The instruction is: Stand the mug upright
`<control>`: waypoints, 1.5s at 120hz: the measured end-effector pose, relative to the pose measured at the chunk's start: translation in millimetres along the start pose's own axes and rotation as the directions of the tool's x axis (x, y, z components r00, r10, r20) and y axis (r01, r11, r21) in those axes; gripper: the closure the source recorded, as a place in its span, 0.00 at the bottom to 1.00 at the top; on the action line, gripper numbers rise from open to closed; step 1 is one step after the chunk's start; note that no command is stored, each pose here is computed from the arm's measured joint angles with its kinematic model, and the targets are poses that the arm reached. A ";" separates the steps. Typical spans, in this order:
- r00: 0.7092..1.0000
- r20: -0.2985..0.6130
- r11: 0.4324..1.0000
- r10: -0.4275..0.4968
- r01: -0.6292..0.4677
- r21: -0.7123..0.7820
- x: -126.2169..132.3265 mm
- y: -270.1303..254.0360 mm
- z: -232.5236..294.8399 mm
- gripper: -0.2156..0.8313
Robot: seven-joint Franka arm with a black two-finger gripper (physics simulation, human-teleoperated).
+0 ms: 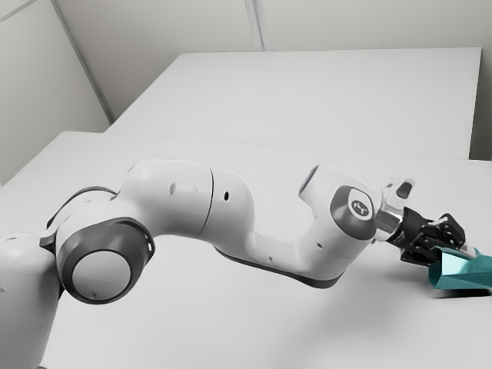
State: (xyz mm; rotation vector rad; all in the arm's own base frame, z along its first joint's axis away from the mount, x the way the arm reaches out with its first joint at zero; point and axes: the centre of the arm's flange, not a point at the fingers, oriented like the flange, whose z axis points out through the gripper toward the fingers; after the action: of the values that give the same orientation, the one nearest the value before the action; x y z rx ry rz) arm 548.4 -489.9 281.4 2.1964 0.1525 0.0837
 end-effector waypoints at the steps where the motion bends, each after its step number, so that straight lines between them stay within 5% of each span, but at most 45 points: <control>1: 1.000 0.000 1.000 0.000 0.000 0.000 -0.1 0.1 0.0 0.72; 57: 0.997 -0.034 0.998 0.067 -0.067 -0.012 6.8 21.9 -21.6 0.93; 76: 0.980 -0.074 0.982 0.186 -0.182 0.056 30.1 28.0 -58.4 0.94; 113: 0.895 0.073 0.816 0.440 -0.432 0.384 66.5 25.5 -149.7 0.95; 157: 0.922 0.203 0.612 0.331 -0.373 0.697 58.8 -17.7 -282.4 0.95; 180: 0.956 0.191 0.570 0.223 -0.286 0.770 55.3 -64.1 -325.7 0.95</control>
State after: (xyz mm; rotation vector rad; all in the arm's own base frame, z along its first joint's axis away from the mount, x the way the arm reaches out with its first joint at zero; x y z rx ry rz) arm 560.3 -184.2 421.6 3.1196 -0.2335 0.1114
